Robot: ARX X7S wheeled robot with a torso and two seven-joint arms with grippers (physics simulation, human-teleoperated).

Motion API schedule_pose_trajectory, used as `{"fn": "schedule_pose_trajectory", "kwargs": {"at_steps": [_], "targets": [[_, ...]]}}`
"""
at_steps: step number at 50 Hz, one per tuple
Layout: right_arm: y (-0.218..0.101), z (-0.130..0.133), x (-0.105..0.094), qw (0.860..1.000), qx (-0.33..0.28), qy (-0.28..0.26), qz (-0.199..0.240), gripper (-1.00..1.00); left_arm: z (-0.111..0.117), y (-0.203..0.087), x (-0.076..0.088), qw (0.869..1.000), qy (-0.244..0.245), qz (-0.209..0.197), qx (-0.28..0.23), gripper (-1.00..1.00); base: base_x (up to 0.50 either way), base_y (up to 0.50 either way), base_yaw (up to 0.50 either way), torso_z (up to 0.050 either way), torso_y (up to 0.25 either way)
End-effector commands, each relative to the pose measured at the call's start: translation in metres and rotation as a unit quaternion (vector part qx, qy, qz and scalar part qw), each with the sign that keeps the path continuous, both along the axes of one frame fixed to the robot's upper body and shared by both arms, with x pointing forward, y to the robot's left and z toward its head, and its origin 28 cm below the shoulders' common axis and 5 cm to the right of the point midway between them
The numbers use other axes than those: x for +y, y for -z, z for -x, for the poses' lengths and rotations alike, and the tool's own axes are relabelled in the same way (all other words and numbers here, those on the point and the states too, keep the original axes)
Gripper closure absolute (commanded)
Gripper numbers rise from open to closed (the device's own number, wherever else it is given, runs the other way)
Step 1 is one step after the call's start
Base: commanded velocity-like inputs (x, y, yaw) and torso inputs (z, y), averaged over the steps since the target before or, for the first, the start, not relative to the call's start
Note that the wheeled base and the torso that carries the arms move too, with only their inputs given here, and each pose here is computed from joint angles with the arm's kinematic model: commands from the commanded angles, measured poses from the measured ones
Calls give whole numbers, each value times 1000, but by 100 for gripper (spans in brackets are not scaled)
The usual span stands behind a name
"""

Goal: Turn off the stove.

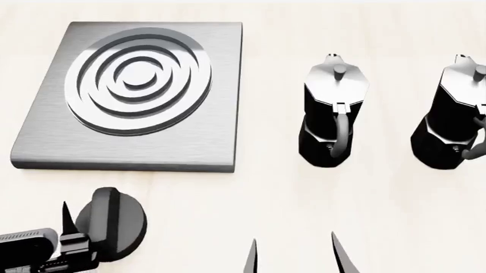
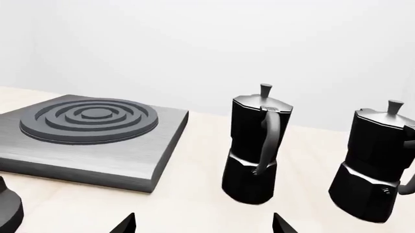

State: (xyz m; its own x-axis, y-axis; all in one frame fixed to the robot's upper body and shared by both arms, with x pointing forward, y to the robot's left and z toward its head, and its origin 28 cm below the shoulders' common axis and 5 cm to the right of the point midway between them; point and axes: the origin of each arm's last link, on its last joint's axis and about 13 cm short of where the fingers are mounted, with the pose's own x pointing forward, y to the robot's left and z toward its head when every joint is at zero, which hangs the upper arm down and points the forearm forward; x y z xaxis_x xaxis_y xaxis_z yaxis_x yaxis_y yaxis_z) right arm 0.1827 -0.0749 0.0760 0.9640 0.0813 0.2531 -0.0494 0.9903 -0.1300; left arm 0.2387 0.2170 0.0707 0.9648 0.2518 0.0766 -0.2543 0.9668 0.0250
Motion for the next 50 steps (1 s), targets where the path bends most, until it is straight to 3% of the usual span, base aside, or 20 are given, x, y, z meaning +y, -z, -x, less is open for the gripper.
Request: {"fn": "schedule_pose_trajectory", "kwargs": {"at_steps": [1,22,30,50], "targets": [[1,0,0,1000,1,-2,1,-100,3,-6,2,1000,-3,-6,-19,-100,0,0,0,0,0],[0,0,-1,1000,-9,1,2,-100,20,-17,7,999,47,-12,-21,-100,0,0,0,0,0],[-7,1,-2,1000,-23,6,8,-100,36,-33,12,996,68,-19,-46,-100,0,0,0,0,0],[-25,-2,-5,999,-47,14,8,-100,49,-55,11,990,115,-26,-83,-100,0,0,0,0,0]]}}
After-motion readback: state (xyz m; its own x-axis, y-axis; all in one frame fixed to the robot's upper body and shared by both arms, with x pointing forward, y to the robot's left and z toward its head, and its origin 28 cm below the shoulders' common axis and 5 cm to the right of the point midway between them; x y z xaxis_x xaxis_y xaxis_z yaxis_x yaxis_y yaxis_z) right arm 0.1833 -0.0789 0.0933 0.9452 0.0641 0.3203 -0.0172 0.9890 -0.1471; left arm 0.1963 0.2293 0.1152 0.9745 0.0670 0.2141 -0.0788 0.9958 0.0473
